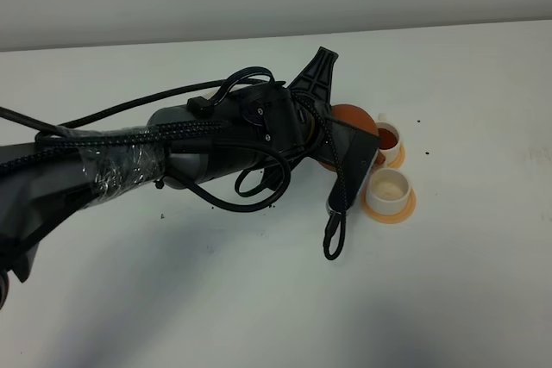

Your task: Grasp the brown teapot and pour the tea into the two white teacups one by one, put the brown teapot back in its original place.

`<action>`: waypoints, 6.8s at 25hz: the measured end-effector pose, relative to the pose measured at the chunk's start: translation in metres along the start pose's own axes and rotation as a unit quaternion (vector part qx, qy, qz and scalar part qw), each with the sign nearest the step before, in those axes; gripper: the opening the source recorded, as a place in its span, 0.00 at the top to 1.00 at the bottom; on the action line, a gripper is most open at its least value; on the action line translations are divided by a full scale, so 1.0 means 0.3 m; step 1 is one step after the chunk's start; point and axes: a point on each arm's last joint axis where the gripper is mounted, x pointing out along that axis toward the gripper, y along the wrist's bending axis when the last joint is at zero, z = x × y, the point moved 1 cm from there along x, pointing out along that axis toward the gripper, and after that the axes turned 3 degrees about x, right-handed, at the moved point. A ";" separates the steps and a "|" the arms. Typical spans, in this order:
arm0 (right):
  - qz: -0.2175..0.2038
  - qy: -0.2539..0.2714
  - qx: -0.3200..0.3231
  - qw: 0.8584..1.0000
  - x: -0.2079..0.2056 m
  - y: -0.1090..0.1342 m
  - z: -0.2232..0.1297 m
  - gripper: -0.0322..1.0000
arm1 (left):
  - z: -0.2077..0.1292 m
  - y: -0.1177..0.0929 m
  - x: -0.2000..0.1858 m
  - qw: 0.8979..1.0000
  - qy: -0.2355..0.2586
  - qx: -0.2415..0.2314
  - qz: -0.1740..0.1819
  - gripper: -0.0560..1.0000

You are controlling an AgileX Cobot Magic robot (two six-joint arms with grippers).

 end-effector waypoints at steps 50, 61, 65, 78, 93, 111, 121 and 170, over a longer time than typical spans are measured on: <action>0.000 0.000 0.000 1.000 0.000 0.000 0.000 0.73 | 0.035 0.034 0.009 0.987 0.009 0.146 0.068 0.83; 0.000 0.000 0.000 1.000 0.000 0.000 0.000 0.73 | 0.039 0.045 0.007 0.981 0.009 0.177 0.084 0.83; 0.000 0.000 0.000 1.000 0.000 0.000 0.000 0.73 | 0.040 0.048 0.007 0.978 0.009 0.187 0.089 0.83; 0.000 0.000 0.000 1.000 0.000 0.000 0.000 0.73 | 0.044 0.056 0.005 0.973 0.008 0.209 0.101 0.83; 0.000 0.000 0.000 1.000 0.000 0.000 0.000 0.73 | 0.044 0.061 0.004 0.968 0.012 0.227 0.108 0.83; 0.000 0.000 0.000 1.000 0.000 0.000 0.000 0.73 | 0.050 0.064 0.003 0.962 0.006 0.249 0.115 0.83; 0.000 0.000 0.000 1.000 0.000 0.000 0.000 0.73 | 0.051 0.064 0.003 0.955 0.008 0.271 0.116 0.83; 0.000 0.000 0.000 1.000 0.000 0.000 0.000 0.73 | 0.057 0.077 -0.001 0.934 0.015 0.330 0.135 0.83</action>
